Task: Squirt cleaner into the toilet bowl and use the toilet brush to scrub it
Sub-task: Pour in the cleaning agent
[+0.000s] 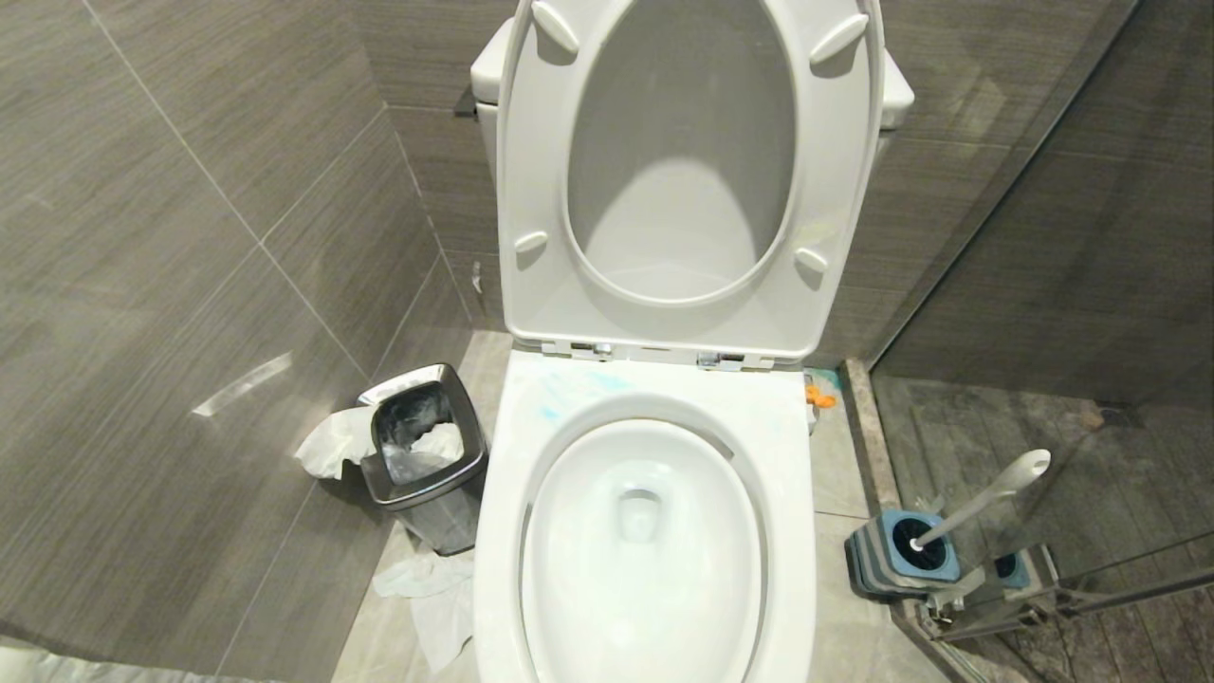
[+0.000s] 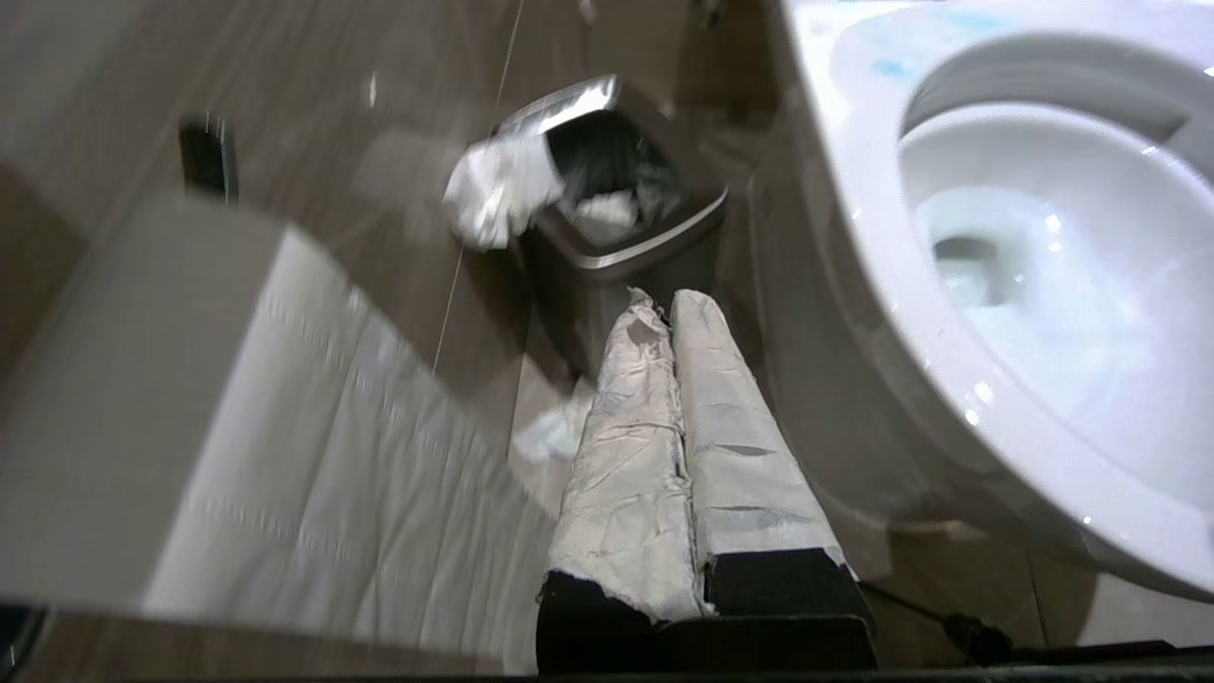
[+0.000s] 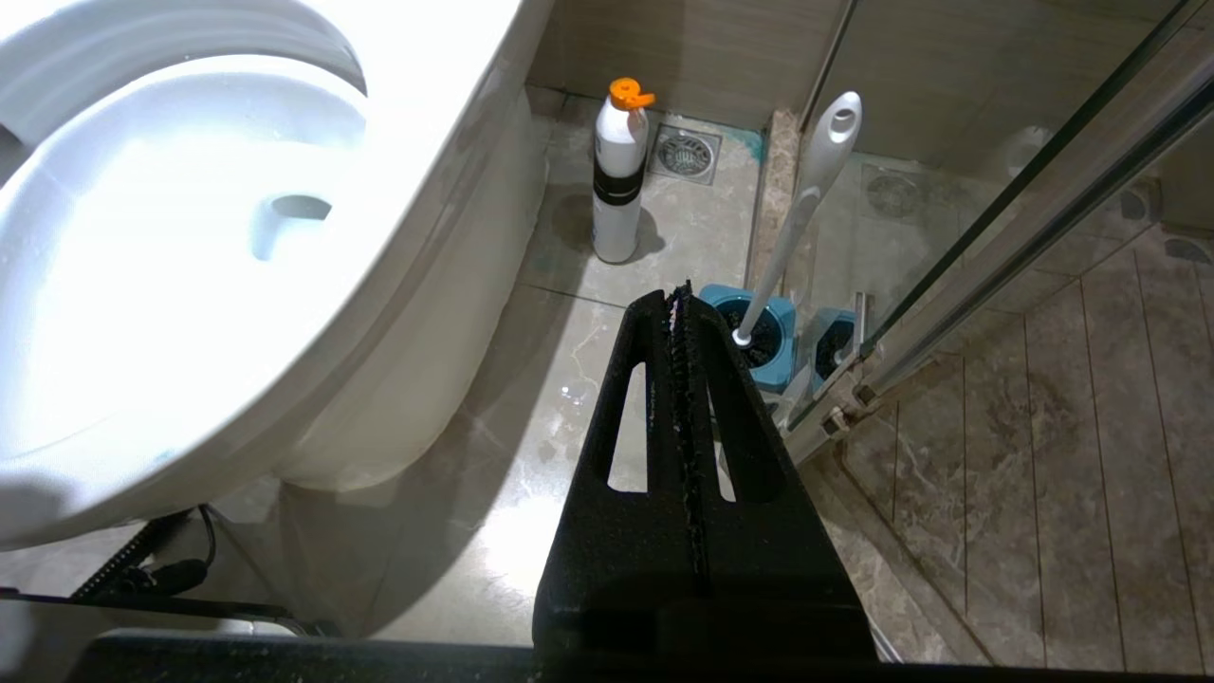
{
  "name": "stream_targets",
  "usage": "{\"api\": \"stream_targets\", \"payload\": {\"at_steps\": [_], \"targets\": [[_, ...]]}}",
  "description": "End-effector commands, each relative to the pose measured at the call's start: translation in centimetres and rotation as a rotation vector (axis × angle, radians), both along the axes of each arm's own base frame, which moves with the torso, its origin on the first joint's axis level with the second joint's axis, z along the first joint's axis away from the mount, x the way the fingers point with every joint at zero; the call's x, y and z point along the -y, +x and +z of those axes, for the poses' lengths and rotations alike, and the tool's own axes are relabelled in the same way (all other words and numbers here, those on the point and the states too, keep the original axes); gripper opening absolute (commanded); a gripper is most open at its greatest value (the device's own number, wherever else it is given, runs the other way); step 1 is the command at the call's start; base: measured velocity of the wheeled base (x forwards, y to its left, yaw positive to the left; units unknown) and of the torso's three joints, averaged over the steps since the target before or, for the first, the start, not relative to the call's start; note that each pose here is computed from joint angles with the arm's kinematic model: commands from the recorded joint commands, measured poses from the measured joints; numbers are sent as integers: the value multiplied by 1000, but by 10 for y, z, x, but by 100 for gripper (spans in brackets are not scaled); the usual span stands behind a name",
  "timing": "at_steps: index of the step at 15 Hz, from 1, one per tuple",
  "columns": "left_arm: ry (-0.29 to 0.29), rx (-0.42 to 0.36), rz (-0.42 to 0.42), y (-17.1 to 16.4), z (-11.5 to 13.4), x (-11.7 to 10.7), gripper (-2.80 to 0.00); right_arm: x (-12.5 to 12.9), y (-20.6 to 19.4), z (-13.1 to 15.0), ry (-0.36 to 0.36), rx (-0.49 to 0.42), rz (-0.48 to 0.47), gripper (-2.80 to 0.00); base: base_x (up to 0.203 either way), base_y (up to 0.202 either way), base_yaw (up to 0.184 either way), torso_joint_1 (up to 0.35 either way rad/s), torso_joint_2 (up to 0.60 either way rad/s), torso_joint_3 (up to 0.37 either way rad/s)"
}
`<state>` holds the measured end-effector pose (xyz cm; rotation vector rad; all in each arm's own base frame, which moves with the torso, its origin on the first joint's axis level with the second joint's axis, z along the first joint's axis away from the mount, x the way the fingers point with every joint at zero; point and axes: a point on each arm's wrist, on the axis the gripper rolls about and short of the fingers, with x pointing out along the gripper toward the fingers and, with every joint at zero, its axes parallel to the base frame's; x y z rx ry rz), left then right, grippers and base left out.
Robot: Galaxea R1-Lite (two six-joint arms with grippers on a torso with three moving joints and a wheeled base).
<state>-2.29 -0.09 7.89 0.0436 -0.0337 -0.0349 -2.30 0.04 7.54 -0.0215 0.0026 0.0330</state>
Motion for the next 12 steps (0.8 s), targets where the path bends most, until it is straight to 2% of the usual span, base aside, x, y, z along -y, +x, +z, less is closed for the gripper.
{"api": "stream_targets", "payload": {"at_steps": [1, 12], "targets": [[-49, -61, 40, -1, -4, -1, -280, 0, 0, 0, 0, -2, 1, -280, 0, 0, 0, 0, 0, 0], [-46, -60, 40, -1, -4, -1, -280, 0, 0, 0, 0, -2, 1, -280, 0, 0, 0, 0, 0, 0]]}}
